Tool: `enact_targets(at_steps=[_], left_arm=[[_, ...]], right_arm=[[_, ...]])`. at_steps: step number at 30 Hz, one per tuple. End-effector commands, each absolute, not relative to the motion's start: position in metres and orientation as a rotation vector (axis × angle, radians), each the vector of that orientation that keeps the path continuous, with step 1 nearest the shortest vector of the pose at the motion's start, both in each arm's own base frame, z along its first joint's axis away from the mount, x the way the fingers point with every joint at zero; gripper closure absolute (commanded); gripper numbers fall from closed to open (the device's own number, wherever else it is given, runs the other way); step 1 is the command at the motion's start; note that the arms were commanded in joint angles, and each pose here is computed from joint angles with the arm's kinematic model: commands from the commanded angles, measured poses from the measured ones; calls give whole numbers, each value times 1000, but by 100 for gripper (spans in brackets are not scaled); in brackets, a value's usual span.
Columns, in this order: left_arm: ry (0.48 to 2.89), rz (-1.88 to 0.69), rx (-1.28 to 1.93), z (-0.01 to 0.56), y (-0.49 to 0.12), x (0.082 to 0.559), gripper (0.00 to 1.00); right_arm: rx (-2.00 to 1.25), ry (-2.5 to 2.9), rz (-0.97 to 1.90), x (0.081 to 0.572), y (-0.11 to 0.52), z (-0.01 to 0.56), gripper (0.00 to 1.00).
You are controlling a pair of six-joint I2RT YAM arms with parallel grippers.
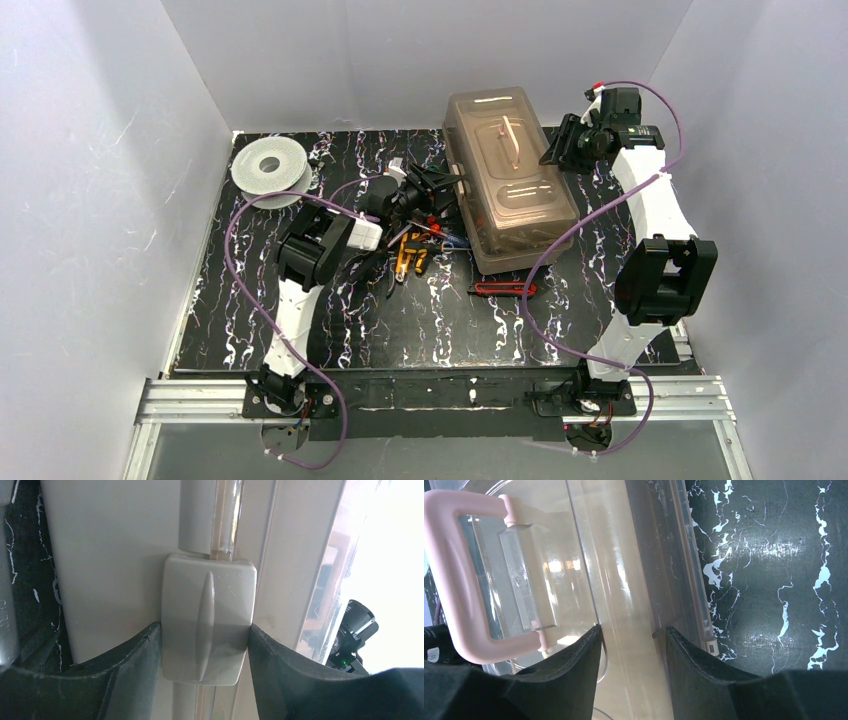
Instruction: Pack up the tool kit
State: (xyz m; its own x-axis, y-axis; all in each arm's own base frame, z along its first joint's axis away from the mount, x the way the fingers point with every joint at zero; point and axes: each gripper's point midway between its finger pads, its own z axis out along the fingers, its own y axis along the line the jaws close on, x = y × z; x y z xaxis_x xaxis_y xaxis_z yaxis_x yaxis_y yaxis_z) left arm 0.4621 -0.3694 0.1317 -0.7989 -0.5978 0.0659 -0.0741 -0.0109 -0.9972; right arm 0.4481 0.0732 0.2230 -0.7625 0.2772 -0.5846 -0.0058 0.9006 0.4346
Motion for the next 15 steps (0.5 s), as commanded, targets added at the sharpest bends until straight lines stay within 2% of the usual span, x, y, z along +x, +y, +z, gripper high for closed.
enact_targets(at_steps=[1, 6, 15], left_arm=[[1818, -1871, -540, 184, -369, 452, 94], [1919, -1725, -527, 171, -362, 450, 94], [1985, -1576, -439, 187, -355, 449, 94]], right_arm=[[220, 2446, 603, 435, 85, 211, 51], [239, 2446, 549, 435, 78, 211, 51], [240, 2451, 528, 436, 75, 208, 51]])
